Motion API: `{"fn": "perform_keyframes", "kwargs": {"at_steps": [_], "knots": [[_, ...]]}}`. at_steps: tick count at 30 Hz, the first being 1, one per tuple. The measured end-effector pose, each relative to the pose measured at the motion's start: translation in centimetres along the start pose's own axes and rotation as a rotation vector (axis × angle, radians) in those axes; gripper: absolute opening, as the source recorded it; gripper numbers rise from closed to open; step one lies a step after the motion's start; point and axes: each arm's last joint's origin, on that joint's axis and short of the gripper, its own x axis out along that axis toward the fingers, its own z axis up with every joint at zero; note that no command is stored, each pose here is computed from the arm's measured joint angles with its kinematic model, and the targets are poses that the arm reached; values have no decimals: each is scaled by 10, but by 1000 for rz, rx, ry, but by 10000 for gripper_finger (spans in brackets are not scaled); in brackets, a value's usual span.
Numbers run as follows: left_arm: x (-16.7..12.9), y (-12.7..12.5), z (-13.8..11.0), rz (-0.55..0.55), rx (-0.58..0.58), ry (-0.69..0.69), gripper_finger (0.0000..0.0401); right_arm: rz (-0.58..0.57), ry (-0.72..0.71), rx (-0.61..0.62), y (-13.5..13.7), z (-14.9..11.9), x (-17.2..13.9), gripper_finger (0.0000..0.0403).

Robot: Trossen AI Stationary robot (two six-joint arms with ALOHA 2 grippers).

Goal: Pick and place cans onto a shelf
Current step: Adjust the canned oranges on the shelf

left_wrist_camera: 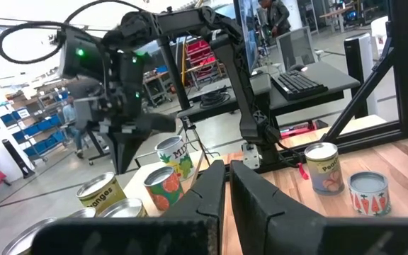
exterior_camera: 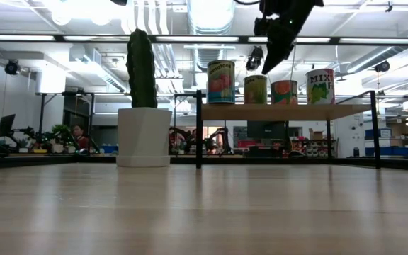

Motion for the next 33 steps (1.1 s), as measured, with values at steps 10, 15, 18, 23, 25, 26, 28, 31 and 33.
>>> {"fn": "perform_keyframes", "kwargs": {"at_steps": [10, 15, 18, 23, 25, 26, 28, 31, 33], "knots": [[0, 0, 0, 0, 0, 0, 6, -113, 59, 15, -11, -4, 8, 13], [0, 0, 0, 0, 0, 0, 6, -191, 81, 18, -19, -8, 3, 13], [0, 0, 0, 0, 0, 0, 6, -214, 70, 36, -21, -8, 1, 13], [0, 0, 0, 0, 0, 0, 6, -227, 68, 62, -28, -7, 10, 13], [0, 0, 0, 0, 0, -1, 6, -224, 81, 66, -31, -7, 16, 13], [0, 0, 0, 0, 0, -1, 6, -224, 81, 67, -32, -7, 19, 13], [0, 0, 0, 0, 0, -1, 6, -230, 73, 64, -34, -5, 26, 13], [0, 0, 0, 0, 0, -1, 6, -248, 39, 39, -38, 0, 33, 13], [0, 0, 0, 0, 0, -1, 6, -268, 24, 22, -41, 3, 36, 13]]}}
